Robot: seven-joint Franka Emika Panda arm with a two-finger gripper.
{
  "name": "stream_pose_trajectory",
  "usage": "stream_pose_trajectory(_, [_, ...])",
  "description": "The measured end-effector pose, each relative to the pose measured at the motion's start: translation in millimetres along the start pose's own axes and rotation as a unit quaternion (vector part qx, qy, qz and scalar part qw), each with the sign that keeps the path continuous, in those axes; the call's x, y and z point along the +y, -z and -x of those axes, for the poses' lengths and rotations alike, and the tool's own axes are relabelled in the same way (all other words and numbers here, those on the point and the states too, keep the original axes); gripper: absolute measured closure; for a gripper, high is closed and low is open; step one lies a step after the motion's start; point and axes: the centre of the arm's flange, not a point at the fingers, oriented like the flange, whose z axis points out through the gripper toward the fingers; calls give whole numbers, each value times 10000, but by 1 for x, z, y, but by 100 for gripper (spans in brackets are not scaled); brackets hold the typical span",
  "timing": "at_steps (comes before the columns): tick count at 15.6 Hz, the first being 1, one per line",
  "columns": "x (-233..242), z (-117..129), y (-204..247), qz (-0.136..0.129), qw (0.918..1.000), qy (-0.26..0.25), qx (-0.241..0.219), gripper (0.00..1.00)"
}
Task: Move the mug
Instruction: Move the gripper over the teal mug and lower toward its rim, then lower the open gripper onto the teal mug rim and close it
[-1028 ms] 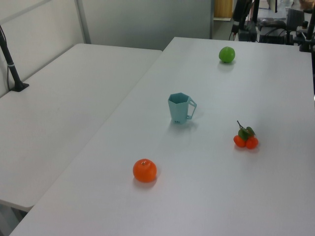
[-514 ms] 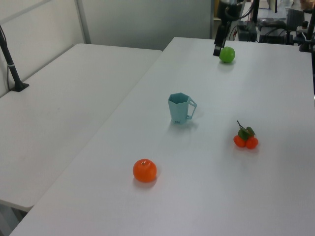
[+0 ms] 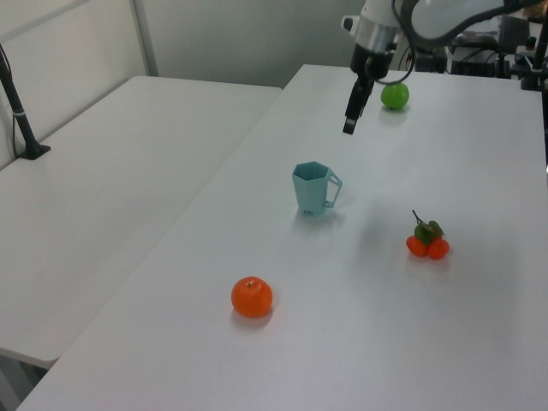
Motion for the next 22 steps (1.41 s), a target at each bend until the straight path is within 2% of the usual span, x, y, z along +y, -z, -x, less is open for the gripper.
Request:
stream_pose_trajectory(6, [-26, 4, -53, -38, 9999, 124, -15, 0])
stream_pose_trajectory(9, [-29, 4, -75, -18, 9998, 155, -101, 4])
stream_pose_trajectory(11, [-28, 6, -85, 75, 9996, 228, -177, 8])
stream_pose_trajectory(13, [-27, 7, -96, 163, 9991, 288, -246, 18])
stream_pose_trajectory(16, [-27, 6, -109, 203, 9991, 310, -212, 20])
stream_pose_trajectory(18, [-26, 7, -117, 218, 9990, 322, -231, 23])
stream_pose_trajectory(19, [-26, 7, -121, 228, 9989, 332, -224, 29])
stream_pose_trajectory(22, [-27, 6, -131, 231, 9990, 345, -183, 32])
